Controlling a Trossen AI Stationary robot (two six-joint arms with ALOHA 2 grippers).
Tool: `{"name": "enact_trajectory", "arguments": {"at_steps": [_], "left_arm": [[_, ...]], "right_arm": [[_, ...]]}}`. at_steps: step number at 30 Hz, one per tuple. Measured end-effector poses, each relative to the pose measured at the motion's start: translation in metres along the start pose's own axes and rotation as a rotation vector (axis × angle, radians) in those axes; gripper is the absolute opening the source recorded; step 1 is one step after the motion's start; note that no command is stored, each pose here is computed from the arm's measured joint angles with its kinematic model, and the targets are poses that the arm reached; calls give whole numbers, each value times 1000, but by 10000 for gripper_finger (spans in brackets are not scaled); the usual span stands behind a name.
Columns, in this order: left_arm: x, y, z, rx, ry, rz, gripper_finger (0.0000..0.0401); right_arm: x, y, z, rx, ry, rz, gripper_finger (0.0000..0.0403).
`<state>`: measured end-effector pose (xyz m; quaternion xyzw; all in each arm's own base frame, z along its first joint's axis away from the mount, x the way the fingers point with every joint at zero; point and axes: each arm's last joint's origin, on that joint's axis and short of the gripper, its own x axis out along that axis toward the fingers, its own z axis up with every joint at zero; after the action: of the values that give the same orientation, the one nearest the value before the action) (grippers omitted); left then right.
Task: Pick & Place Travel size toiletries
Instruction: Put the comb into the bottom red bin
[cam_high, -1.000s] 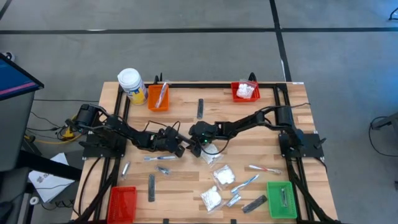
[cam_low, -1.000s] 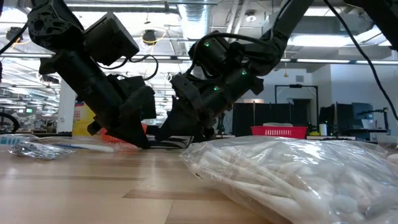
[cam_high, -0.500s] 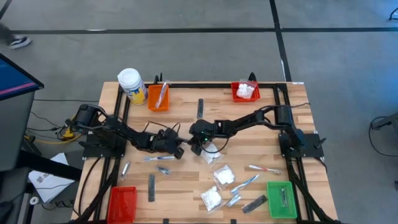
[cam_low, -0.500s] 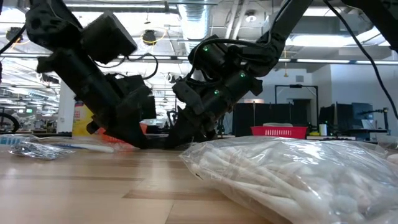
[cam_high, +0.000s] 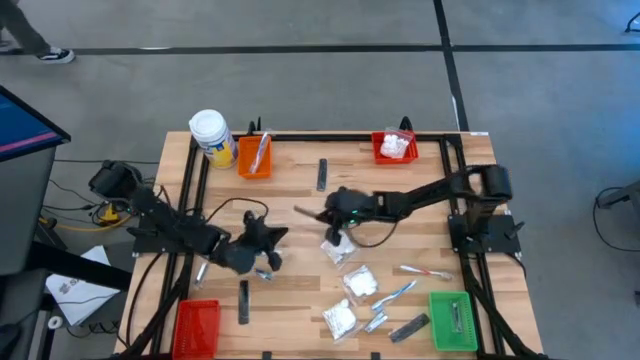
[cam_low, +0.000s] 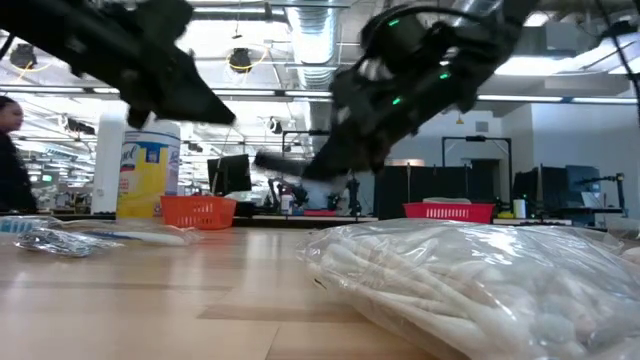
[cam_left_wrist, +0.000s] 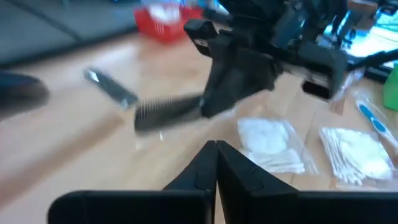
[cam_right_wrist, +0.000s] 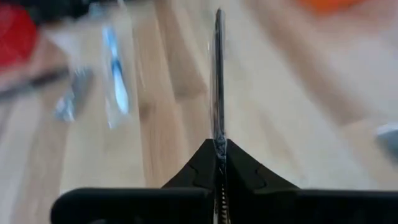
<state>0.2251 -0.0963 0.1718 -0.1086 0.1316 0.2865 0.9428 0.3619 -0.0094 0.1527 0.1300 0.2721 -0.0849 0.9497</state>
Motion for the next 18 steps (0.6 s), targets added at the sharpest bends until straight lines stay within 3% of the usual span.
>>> {"name": "enact_trajectory", "arguments": {"at_steps": [4, 10, 18], "left_arm": [[-14, -6, 0, 36, -92, 48, 3], [-13, -5, 1, 25, -107, 61, 7], [-13, -12, 13, -51, -157, 9, 8]], "right_arm": [[-38, -5, 6, 20, -191, 42, 7], [-81, -5, 8, 26, -429, 124, 5], [-103, 10, 17, -24, -510, 286, 4]]}}
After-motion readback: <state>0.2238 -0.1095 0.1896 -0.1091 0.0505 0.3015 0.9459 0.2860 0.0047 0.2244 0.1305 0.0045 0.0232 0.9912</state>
